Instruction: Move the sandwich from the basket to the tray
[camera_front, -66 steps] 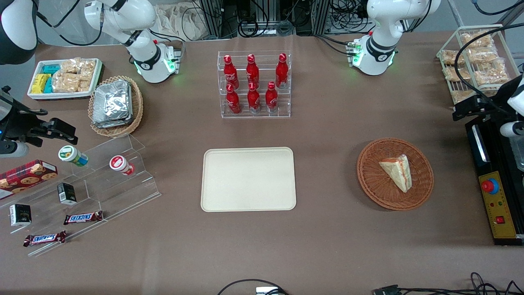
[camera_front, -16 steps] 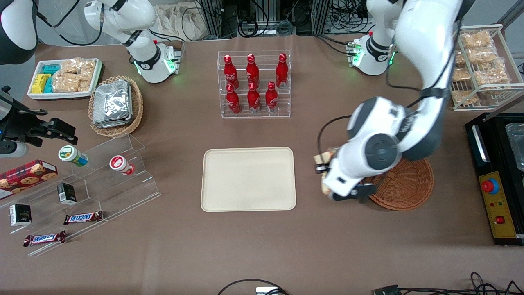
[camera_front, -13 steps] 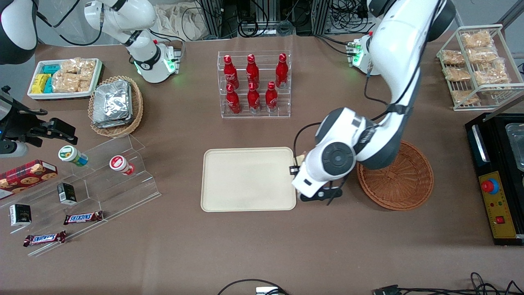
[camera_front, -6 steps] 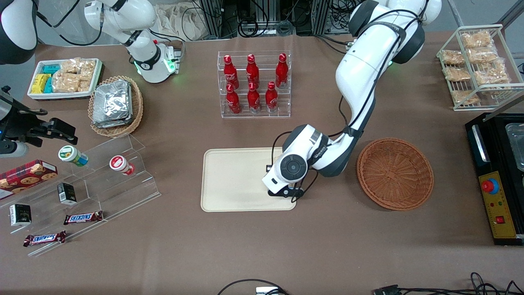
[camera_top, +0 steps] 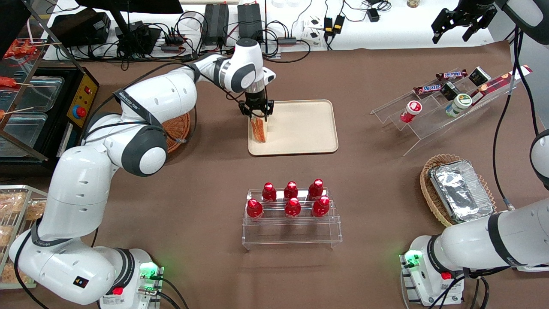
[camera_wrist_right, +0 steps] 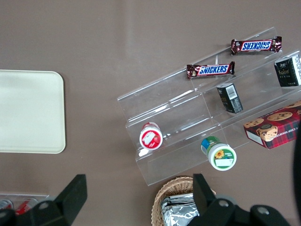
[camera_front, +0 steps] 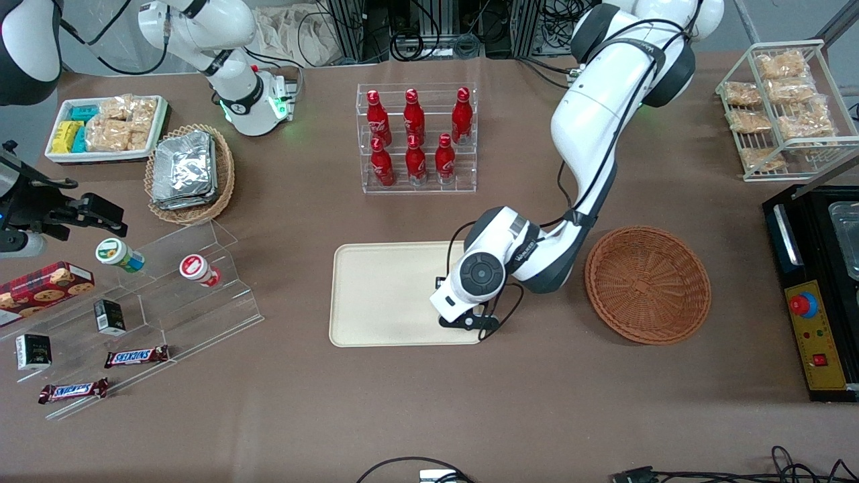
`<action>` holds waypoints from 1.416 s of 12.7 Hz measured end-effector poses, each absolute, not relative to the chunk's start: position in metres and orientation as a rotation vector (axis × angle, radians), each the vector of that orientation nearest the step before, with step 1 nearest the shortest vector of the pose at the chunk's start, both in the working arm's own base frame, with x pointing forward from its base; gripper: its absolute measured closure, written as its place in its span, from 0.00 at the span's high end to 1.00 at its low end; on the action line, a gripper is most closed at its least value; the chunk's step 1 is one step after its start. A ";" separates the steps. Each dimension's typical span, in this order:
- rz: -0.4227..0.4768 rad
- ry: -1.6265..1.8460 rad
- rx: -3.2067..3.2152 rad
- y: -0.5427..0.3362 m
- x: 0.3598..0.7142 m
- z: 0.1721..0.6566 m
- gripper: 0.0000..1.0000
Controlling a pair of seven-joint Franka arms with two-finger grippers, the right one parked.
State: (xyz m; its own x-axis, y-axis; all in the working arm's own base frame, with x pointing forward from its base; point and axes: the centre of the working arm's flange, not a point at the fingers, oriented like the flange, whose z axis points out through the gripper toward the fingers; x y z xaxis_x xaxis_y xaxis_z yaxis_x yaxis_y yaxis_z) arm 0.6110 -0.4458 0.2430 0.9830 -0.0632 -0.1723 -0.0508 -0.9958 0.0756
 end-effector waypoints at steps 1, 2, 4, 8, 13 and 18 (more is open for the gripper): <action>-0.230 -0.072 3.053 -0.439 0.619 0.272 0.81; -0.222 -0.049 3.061 -0.425 0.626 0.305 0.93; -0.231 0.033 3.086 -0.371 0.640 0.387 1.00; -0.272 0.206 3.125 -0.229 0.636 0.532 1.00; -0.383 0.136 3.118 -0.055 0.600 0.623 1.00; -0.522 0.097 3.118 -0.043 0.576 0.584 1.00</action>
